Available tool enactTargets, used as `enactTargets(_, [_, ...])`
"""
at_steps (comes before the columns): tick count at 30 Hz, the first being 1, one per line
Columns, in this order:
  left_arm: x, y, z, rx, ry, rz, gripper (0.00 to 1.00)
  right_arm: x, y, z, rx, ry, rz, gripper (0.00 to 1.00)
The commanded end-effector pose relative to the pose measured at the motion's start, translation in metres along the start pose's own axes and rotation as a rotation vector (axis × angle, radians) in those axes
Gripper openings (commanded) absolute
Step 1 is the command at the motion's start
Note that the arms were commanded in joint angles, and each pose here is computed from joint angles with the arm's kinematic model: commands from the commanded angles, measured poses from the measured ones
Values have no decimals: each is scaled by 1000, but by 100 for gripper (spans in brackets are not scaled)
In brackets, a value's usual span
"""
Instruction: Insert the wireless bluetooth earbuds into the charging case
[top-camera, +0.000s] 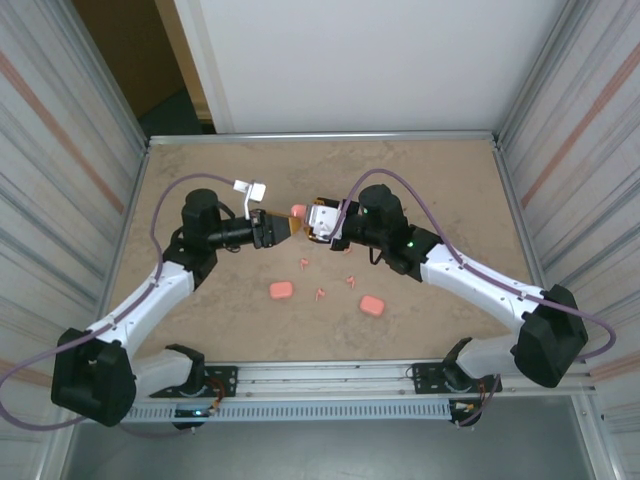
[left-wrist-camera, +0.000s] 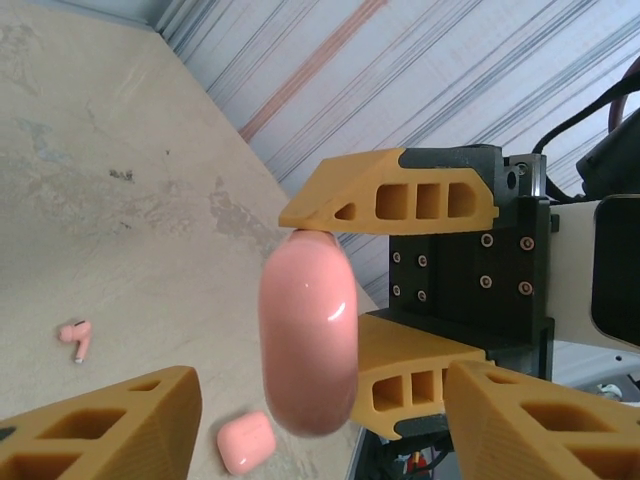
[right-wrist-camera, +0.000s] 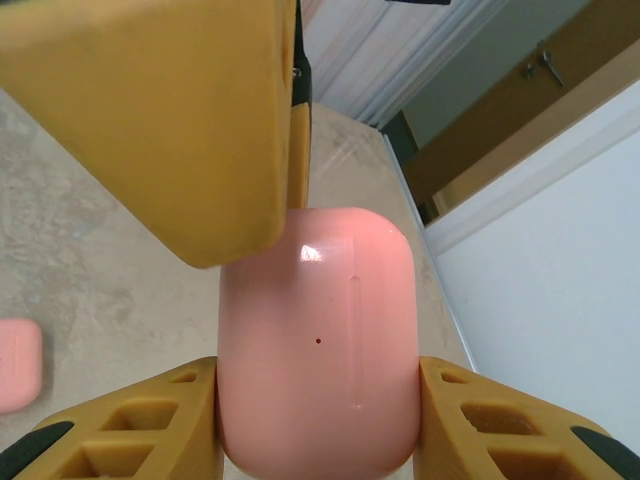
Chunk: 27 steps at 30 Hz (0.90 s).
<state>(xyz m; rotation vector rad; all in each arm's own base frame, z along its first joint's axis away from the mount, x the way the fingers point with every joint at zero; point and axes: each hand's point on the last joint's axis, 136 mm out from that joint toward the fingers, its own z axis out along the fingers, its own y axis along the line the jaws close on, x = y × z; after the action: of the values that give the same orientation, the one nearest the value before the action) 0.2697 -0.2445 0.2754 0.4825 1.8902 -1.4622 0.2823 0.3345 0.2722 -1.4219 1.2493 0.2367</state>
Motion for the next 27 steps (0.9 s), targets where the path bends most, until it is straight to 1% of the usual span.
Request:
enactTargets(1, [-12,-12,3,29,-23,60,60,-11,-4,-6,26,-32,-23,38])
enactTargets(5, [-11,-11,5,32,-21,56,54,-11,-4,-4,24,-30,-22,38])
enactTargets(8, [-11,-11,7,38,-20,57,51,-11,-4,-3,22,-31,-21,38])
enactTargets(22, [-9,-9,14,48,-6,51,27,-8,-3,1,20,-18,-10,38])
enactTargets(27, [-9,-9,13,47,-8,57,16,-3,0,1,3,-5,31,44])
